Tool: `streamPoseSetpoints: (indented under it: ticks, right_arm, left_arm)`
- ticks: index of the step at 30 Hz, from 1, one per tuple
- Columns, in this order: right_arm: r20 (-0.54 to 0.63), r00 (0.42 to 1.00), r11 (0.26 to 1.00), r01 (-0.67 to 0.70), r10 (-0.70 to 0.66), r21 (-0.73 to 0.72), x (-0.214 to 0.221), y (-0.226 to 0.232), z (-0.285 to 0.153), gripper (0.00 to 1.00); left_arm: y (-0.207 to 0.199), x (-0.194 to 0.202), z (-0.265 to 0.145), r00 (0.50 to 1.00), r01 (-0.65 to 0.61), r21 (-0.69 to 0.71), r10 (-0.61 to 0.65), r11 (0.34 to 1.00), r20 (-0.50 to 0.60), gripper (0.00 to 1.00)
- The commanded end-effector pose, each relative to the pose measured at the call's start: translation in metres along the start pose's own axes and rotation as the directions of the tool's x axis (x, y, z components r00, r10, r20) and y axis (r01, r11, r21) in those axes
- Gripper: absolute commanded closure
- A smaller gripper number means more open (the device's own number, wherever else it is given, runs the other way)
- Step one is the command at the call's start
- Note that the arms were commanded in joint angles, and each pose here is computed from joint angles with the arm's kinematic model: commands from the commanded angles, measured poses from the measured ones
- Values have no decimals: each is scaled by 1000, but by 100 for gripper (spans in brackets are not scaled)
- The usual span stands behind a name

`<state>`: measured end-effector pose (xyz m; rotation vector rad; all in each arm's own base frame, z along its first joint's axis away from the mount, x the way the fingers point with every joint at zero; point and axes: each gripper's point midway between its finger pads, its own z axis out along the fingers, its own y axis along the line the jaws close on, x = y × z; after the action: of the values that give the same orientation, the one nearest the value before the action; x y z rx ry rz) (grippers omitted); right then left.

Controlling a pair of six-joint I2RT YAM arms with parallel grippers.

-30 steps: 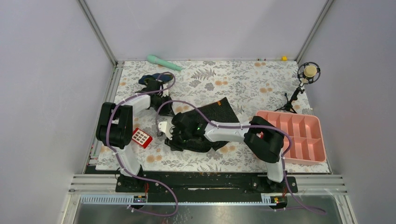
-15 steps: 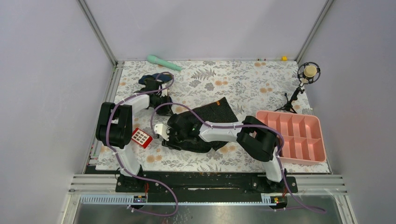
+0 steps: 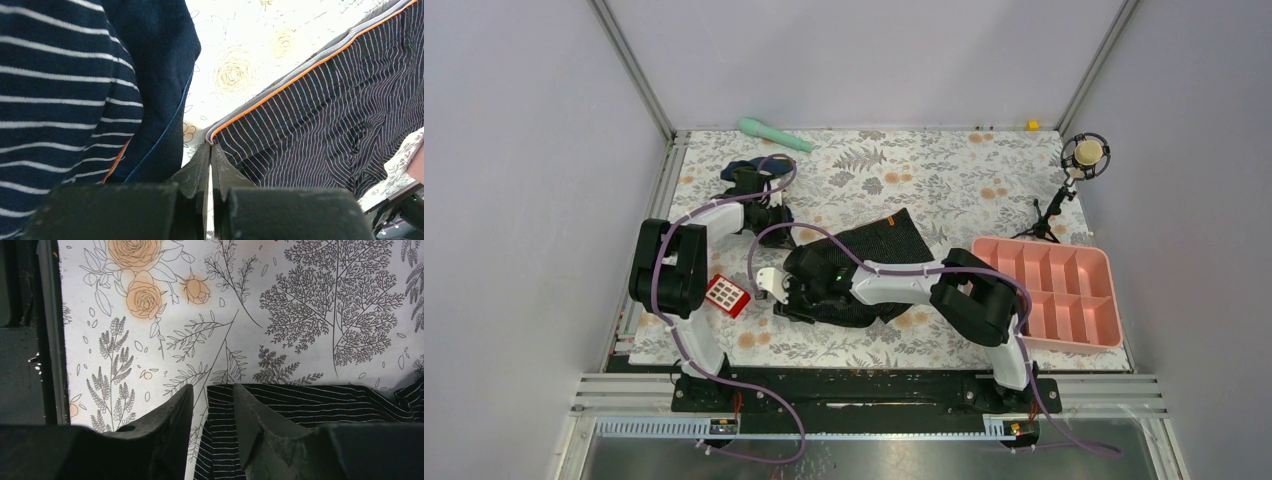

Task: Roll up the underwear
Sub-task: Fold the underwear at the center of the board.

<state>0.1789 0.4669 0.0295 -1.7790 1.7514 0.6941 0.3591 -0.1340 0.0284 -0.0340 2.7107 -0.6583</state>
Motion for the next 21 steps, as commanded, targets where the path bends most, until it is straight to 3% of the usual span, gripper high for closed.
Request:
streamPoseSetpoints:
  ticks: [1, 10, 13, 14, 16, 21]
  right_arm:
    - [-20, 1000, 1000, 22, -22, 15, 5, -2, 7, 57]
    - [-69, 996, 998, 65, -64, 20, 24, -4, 22, 60]
    - [-60, 995, 997, 77, -75, 30, 19, -4, 21, 76]
    - [-48, 996, 997, 77, -75, 30, 13, -3, 19, 88]
    - [-5, 998, 998, 57, -57, 30, -5, -1, 12, 100]
    - [162, 984, 997, -74, 73, 5, -73, 3, -17, 100]
  left_arm:
    - [-1, -15, -4, 999, -10, 3, 10, 1000, 40, 100]
    - [1, -16, -6, 999, -14, -7, 14, 1000, 43, 100]
    - [1, -18, -8, 999, -15, -8, 15, 1000, 43, 100]
    - [0, -18, -9, 999, -16, -7, 16, 1000, 43, 100]
    - [-1, -23, -13, 998, -24, -10, 24, 1000, 52, 100]
    - [0, -47, -44, 992, 1, -7, 0, 1000, 124, 100]
